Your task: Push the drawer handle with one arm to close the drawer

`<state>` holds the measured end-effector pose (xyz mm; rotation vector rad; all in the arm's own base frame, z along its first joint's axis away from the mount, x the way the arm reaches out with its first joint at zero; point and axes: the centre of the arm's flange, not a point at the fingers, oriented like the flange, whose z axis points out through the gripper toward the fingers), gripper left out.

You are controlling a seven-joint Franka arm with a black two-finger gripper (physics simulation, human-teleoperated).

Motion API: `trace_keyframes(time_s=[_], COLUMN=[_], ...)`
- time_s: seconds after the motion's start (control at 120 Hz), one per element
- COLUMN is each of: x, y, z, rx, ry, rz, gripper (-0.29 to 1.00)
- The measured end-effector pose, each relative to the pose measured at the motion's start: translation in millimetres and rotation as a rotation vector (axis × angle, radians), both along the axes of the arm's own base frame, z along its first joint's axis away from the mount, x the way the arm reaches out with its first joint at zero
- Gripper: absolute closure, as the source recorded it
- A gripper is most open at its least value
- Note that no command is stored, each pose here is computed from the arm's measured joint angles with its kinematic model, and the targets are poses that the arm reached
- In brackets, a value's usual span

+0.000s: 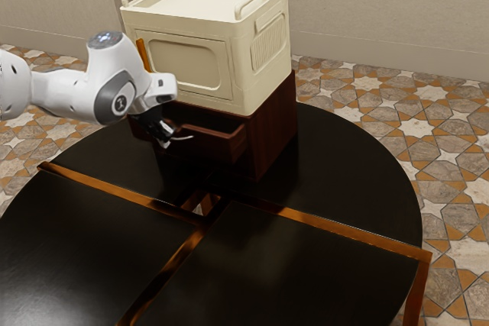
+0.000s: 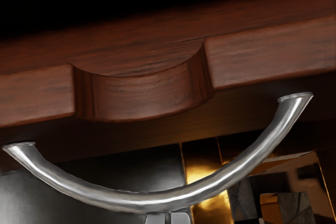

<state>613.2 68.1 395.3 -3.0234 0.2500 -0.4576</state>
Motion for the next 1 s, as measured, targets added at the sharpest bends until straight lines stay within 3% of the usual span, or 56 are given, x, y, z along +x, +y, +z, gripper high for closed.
trace_keyframes(time_s=[0.367,1.0], x=[29.5,59.0], y=[-7.8,-4.9], z=[-2.0,-10.9], rx=[-0.007,-0.008], ry=[-0.066,-0.090], rz=[-0.013,-0.016], gripper=[0.79,0.78])
